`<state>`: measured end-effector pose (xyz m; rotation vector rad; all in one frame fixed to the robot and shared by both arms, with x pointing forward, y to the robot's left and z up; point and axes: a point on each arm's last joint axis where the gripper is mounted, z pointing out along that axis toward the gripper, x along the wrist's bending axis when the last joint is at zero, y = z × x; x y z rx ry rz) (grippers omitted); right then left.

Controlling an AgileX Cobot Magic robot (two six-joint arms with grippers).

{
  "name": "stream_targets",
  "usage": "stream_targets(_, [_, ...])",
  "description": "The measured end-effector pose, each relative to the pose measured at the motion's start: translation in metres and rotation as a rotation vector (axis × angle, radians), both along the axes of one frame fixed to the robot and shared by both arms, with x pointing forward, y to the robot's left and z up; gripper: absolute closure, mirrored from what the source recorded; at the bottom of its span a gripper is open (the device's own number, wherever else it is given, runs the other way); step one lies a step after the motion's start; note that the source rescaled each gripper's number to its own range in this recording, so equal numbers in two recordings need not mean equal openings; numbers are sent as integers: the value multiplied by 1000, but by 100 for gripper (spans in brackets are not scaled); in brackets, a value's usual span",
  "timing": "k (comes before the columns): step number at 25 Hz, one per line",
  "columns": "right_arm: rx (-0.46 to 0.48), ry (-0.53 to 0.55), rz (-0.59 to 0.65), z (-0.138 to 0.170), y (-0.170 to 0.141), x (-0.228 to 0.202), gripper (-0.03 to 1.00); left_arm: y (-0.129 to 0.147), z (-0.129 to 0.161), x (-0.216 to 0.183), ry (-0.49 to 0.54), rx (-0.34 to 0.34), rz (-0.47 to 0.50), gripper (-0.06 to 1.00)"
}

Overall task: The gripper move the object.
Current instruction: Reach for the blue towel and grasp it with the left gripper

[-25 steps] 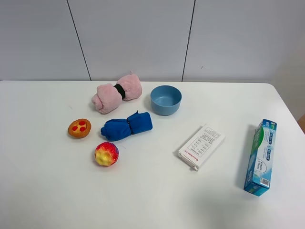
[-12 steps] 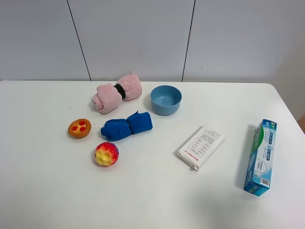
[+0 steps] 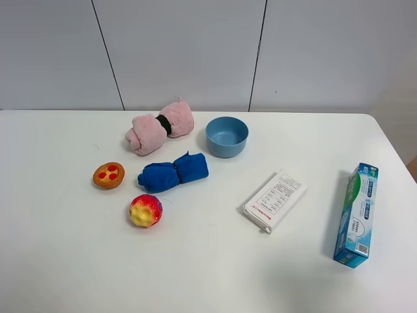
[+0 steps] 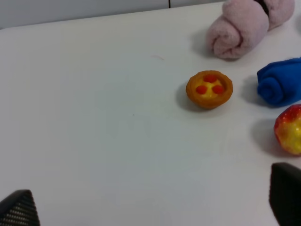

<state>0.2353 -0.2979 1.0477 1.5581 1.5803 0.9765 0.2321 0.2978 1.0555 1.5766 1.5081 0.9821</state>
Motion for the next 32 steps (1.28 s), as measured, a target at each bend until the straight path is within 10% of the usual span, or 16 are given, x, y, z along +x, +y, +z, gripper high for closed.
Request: stream_targets(32, [0,0,0,0,0,0,-3,3,0,0,1,10,27,-6])
